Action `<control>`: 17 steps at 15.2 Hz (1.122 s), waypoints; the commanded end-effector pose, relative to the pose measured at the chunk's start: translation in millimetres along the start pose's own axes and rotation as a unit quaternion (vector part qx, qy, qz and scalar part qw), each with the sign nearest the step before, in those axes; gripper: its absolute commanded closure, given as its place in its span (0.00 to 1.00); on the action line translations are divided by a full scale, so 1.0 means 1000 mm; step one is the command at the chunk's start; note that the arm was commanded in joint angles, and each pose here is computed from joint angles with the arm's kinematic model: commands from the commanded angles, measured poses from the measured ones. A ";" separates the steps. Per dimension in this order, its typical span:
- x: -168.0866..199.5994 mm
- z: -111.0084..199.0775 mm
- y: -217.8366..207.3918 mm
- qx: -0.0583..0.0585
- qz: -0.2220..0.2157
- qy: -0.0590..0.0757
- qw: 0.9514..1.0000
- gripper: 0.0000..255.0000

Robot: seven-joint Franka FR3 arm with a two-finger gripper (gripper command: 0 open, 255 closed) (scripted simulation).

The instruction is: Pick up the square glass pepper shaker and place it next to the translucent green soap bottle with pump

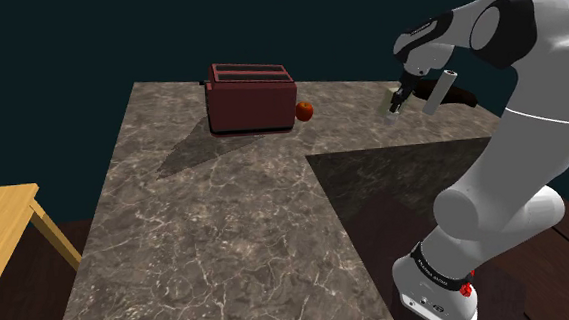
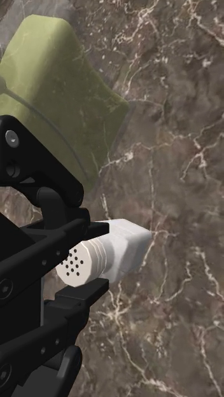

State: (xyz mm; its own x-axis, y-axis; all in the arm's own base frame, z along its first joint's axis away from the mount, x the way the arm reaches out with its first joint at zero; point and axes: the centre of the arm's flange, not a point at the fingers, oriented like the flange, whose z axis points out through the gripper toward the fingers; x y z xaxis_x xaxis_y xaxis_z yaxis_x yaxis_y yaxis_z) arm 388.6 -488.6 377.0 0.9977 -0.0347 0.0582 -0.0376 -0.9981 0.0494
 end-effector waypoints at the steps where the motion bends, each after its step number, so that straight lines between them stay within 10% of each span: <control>1: 0.000 0.003 0.000 0.000 0.000 0.000 1.000 1.00; 6: 0.000 0.003 0.000 0.000 0.000 0.000 1.000 1.00; 7: 0.000 0.003 0.000 0.000 0.000 0.000 1.000 0.00; 17: 0.000 -0.047 0.000 0.000 0.000 0.000 1.000 0.00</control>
State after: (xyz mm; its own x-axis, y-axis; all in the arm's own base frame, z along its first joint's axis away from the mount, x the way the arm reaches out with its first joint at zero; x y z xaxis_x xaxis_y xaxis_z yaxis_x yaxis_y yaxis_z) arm 384.3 -486.4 419.0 0.9976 -0.0346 0.0604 -0.0377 -0.9980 0.0513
